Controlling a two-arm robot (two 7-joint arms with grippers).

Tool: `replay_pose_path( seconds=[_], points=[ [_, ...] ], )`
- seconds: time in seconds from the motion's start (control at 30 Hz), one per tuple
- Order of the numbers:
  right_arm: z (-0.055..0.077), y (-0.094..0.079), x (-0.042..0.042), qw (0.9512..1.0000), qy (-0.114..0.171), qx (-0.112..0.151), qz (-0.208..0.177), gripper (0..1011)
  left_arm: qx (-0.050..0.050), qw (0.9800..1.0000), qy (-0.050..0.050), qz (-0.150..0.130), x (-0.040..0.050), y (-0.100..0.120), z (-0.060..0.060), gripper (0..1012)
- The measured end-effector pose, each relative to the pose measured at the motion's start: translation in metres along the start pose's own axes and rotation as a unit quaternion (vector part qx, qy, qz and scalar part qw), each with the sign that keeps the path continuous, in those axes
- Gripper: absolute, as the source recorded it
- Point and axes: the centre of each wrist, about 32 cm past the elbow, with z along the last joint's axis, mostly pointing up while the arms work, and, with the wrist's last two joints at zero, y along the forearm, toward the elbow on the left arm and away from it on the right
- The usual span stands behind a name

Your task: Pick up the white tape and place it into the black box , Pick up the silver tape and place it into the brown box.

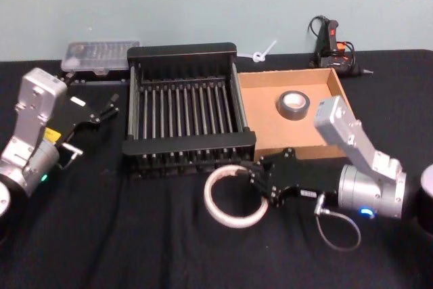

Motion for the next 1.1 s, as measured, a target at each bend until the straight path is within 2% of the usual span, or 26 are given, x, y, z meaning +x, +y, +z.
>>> replay_pose_path(
  seconds=[0.1,0.43,0.67,0.77,1.1],
  points=[
    [0.006,-0.002,0.0038,1.0,-0.005,0.008,-0.002,99,0.0,1.0,0.0,0.0,0.0,0.0,0.0,1001],
    [0.027,0.001,0.0257,0.999,-0.023,0.027,-0.025,99,0.0,1.0,0.0,0.0,0.0,0.0,0.0,1001],
    [0.036,0.014,0.0402,0.9981,-0.021,0.022,-0.053,99,0.0,1.0,0.0,0.0,0.0,0.0,0.0,1001],
    [0.041,0.023,0.0504,0.9975,-0.017,0.022,-0.066,99,0.0,1.0,0.0,0.0,0.0,0.0,0.0,1001],
    [0.052,0.045,0.0734,0.9953,-0.015,0.02,-0.094,99,0.0,1.0,0.0,0.0,0.0,0.0,0.0,1001]
  ],
)
